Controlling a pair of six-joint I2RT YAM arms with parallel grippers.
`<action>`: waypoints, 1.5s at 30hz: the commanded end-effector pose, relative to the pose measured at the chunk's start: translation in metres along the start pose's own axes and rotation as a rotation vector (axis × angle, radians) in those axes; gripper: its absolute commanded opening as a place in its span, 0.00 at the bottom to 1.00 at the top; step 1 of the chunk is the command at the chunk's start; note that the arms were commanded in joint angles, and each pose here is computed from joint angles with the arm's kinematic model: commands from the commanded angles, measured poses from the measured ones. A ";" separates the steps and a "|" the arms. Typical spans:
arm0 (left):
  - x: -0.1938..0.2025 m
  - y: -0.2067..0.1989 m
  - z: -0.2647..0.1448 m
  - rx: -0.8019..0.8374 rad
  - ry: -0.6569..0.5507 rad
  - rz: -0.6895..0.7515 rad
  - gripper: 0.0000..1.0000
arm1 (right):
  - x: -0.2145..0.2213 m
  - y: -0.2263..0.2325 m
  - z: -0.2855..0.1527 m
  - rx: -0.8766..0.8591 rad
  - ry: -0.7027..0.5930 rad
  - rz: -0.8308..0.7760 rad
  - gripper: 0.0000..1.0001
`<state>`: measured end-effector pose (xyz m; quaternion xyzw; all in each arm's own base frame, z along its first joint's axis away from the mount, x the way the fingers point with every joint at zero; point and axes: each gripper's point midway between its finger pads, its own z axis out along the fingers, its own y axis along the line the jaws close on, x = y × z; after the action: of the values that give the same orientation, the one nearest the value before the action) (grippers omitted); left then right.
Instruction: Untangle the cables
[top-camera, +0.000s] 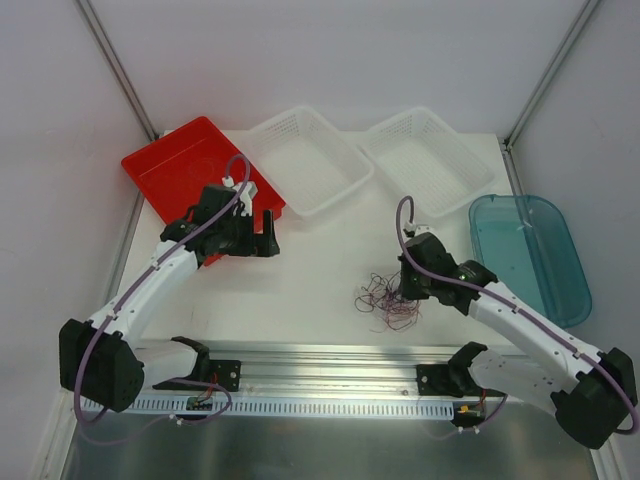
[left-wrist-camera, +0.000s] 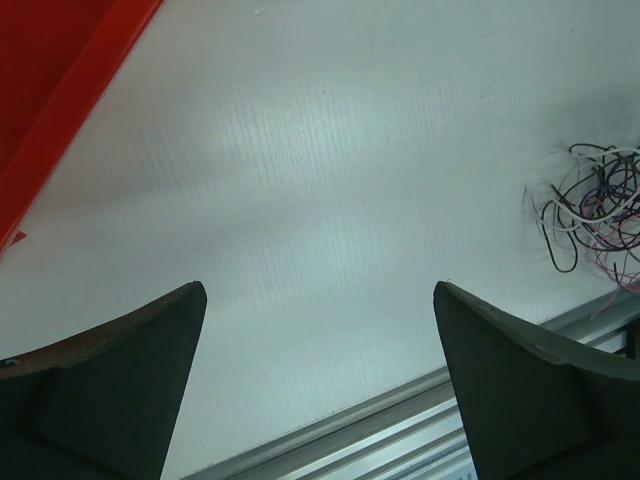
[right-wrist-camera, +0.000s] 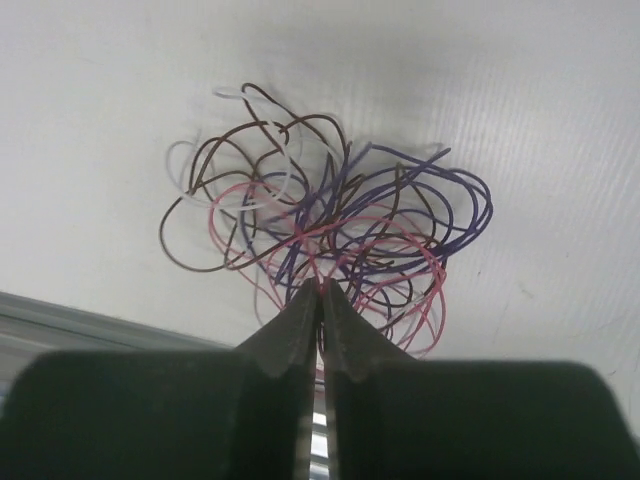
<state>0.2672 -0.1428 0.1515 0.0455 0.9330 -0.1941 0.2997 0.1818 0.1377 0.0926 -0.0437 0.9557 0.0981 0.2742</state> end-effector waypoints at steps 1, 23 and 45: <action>0.007 -0.003 -0.001 0.039 -0.009 0.066 0.99 | -0.041 0.025 -0.024 -0.034 -0.089 -0.026 0.03; 0.003 -0.029 -0.022 0.195 -0.108 0.143 0.99 | -0.187 0.143 -0.231 -0.541 -0.573 -0.231 0.04; 0.040 -0.101 -0.028 0.418 -0.123 0.203 0.99 | -0.068 0.148 -0.032 -0.386 -0.031 -0.291 0.62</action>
<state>0.1973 -0.2242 0.1910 0.2026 0.8395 -0.3576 0.3555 0.2076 0.2769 0.1772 -0.2287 0.9013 0.2368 0.2817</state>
